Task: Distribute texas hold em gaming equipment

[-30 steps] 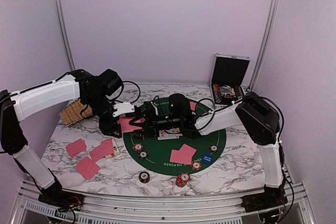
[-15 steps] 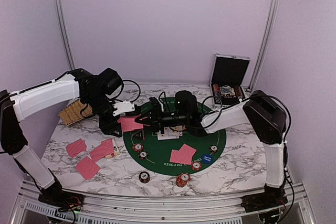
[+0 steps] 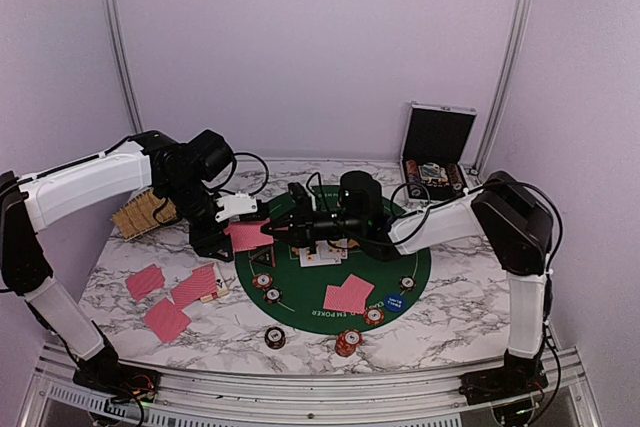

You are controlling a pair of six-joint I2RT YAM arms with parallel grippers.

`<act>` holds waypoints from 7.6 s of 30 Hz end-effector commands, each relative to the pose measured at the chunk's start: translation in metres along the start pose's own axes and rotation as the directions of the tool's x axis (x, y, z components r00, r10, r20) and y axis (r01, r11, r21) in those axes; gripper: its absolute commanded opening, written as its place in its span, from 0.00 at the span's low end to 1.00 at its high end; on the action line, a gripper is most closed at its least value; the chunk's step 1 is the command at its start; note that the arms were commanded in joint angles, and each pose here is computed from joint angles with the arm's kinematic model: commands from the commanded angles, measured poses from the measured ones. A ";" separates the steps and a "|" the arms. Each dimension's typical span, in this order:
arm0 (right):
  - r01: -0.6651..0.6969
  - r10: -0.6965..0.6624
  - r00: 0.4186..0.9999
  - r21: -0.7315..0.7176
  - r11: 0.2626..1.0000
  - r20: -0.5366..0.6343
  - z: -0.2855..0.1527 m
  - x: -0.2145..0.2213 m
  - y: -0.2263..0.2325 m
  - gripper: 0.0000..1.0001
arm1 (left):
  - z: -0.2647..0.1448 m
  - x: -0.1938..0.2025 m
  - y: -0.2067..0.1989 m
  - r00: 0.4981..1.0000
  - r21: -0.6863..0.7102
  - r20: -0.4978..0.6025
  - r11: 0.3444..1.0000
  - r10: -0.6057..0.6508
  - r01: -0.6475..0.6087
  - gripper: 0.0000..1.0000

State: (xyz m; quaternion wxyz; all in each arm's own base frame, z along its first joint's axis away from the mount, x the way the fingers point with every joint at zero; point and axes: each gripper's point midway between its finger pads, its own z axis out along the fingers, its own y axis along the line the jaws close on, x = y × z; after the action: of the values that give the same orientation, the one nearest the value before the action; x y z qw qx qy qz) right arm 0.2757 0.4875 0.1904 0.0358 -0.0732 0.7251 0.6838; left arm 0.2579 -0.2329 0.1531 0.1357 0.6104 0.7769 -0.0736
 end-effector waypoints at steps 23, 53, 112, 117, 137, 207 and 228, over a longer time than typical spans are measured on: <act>0.038 -0.046 0.998 0.174 0.984 0.045 -0.099 -0.030 -0.034 0.00 | -0.007 0.008 -0.003 1.000 -0.009 -0.004 1.000 0.001 -0.001 0.63; -0.019 -0.033 0.998 0.703 0.711 0.060 -0.209 -0.060 -0.196 0.00 | -0.011 0.004 -0.004 1.000 -0.001 0.012 1.000 -0.002 0.002 0.63; 0.083 -0.083 0.993 0.004 0.997 -0.078 0.025 0.022 -0.005 0.91 | -0.015 -0.006 -0.005 0.999 0.021 0.043 1.000 -0.019 0.018 0.63; 0.072 -0.073 0.993 -0.010 0.997 -0.095 0.039 0.022 -0.006 0.90 | -0.016 -0.007 -0.004 0.999 0.018 0.046 1.000 -0.018 0.017 0.63; 0.019 -0.022 0.991 -0.028 0.999 -0.134 0.086 0.020 -0.019 0.87 | -0.016 -0.007 -0.005 0.999 0.021 0.049 1.000 -0.018 0.017 0.63; -0.019 0.015 0.997 0.054 0.998 0.080 -0.090 -0.032 -0.020 0.00 | -0.008 0.027 -0.010 0.999 0.036 -0.002 0.998 -0.044 0.044 0.61; -0.061 -0.075 0.983 0.679 0.731 0.169 -0.200 -0.089 -0.172 0.02 | 0.031 0.140 -0.036 0.979 0.017 -0.094 0.983 -0.179 0.181 0.60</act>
State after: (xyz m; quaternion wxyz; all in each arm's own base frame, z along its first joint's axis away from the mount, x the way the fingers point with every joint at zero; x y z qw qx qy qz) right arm 0.3990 0.3004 0.0755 0.1373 0.0104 0.8878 0.4390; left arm 0.1963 -0.1369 0.0892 0.0732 0.5472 0.8297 -0.0822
